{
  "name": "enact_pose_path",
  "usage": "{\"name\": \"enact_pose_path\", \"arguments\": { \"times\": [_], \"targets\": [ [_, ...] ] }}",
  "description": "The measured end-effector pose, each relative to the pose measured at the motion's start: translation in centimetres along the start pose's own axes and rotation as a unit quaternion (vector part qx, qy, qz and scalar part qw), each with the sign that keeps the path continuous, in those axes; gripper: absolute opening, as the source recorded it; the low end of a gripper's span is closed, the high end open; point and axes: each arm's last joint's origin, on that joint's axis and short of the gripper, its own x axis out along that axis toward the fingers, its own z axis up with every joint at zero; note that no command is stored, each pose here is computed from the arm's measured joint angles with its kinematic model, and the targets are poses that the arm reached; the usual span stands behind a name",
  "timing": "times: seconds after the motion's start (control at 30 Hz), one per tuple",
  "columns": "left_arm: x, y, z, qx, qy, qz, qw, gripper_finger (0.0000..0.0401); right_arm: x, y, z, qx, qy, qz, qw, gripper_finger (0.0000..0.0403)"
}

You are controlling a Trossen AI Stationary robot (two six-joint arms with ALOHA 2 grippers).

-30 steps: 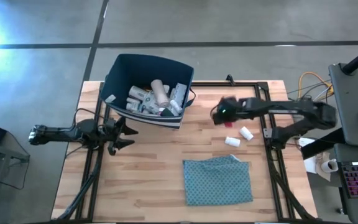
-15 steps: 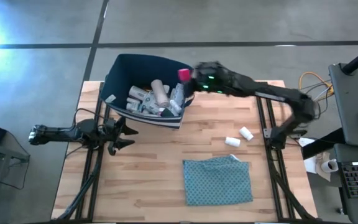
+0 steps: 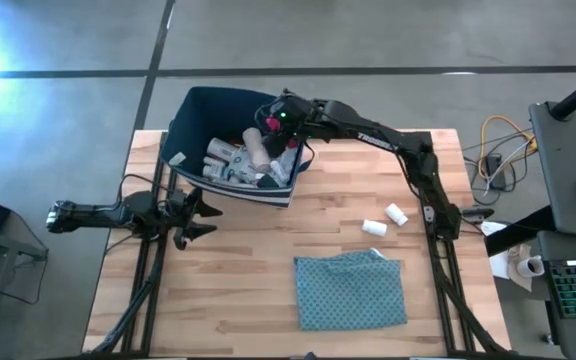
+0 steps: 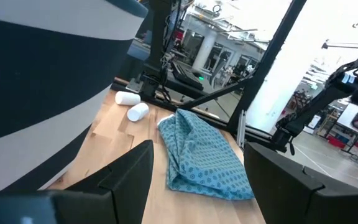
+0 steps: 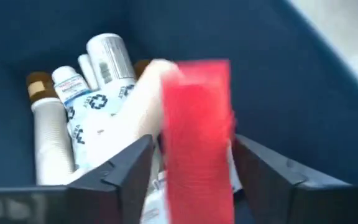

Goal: Pick & place medical supplies in basket/bin
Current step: Put the red bandage into the blue bin, then put the white medicine bottle into the blue bin

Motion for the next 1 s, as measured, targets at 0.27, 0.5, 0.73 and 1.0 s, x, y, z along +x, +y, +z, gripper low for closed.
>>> {"name": "enact_pose_path", "arguments": {
  "times": [0.27, 0.5, 0.73, 1.0],
  "targets": [
    [0.0, 0.0, 0.0, 0.000, 0.000, 0.000, 1.000, 0.0230, -3.7, 2.4, -0.3, -0.100, -0.031, -0.008, 0.994, 0.0298],
    [0.0, 0.0, 0.0, 0.000, 0.000, 0.000, 1.000, 0.0230, -6.2, 3.3, -3.4, -0.197, 0.077, -0.005, 0.977, 0.0328],
    [0.0, 0.0, 0.0, 0.000, 0.000, 0.000, 1.000, 0.0230, -11.2, 3.8, -4.2, -0.170, -0.001, -0.009, 0.985, 0.0325],
    [0.0, 0.0, 0.0, 0.000, 0.001, 0.000, 1.000, 0.0230, -16.3, -1.9, -9.1, -0.110, -0.031, -0.109, 0.987, 0.0325]
  ]
}}
